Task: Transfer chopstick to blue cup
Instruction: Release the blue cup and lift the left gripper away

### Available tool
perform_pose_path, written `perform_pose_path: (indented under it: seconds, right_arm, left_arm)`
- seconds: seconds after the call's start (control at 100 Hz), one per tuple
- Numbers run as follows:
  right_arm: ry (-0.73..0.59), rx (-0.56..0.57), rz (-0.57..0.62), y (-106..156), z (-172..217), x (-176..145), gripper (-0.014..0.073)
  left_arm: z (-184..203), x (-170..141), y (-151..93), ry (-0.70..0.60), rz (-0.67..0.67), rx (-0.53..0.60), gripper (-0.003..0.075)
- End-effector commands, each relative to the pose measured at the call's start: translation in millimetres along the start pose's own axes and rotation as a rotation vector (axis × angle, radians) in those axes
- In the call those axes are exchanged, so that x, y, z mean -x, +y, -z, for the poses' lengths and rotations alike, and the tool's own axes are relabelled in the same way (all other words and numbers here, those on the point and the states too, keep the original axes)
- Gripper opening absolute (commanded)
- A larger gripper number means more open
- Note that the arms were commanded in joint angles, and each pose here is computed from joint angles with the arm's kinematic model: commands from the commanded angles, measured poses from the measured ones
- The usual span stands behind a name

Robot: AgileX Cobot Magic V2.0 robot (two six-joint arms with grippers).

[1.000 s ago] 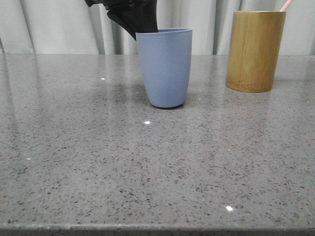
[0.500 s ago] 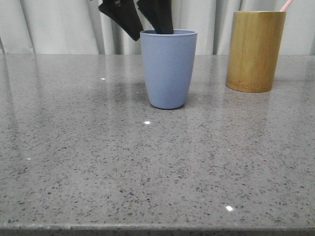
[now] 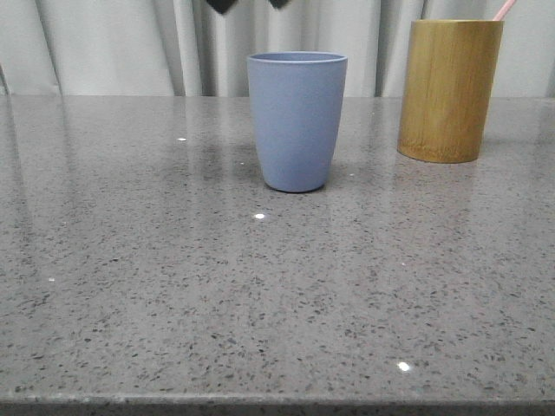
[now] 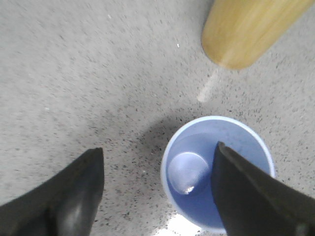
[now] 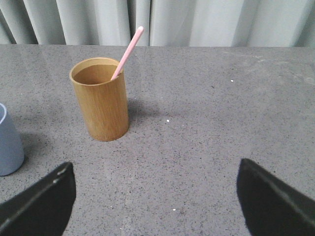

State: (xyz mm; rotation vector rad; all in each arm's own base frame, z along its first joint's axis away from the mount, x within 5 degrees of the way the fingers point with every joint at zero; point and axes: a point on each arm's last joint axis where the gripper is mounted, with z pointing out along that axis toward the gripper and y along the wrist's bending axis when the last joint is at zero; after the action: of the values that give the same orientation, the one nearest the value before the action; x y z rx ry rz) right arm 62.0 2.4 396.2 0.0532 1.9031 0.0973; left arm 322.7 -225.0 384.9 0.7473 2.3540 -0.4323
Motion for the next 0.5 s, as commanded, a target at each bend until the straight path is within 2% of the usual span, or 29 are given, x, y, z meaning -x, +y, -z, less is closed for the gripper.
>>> perform_pose_path:
  seconds: [0.0,0.2,0.49]
  right_arm:
    - [-0.08,0.008,0.009,1,2,14,0.0654]
    - [-0.08,0.008,0.009,1,2,14,0.0654]
    - [-0.083,0.009,0.009,1,2,14,0.0654]
  left_arm:
    - [52,11,-1,-0.177,0.012,0.014,0.0453]
    - [84,-17,16,-0.245,0.086,0.087,0.0453]
    - [126,-101,39,-0.372,0.23,0.192,0.0453]
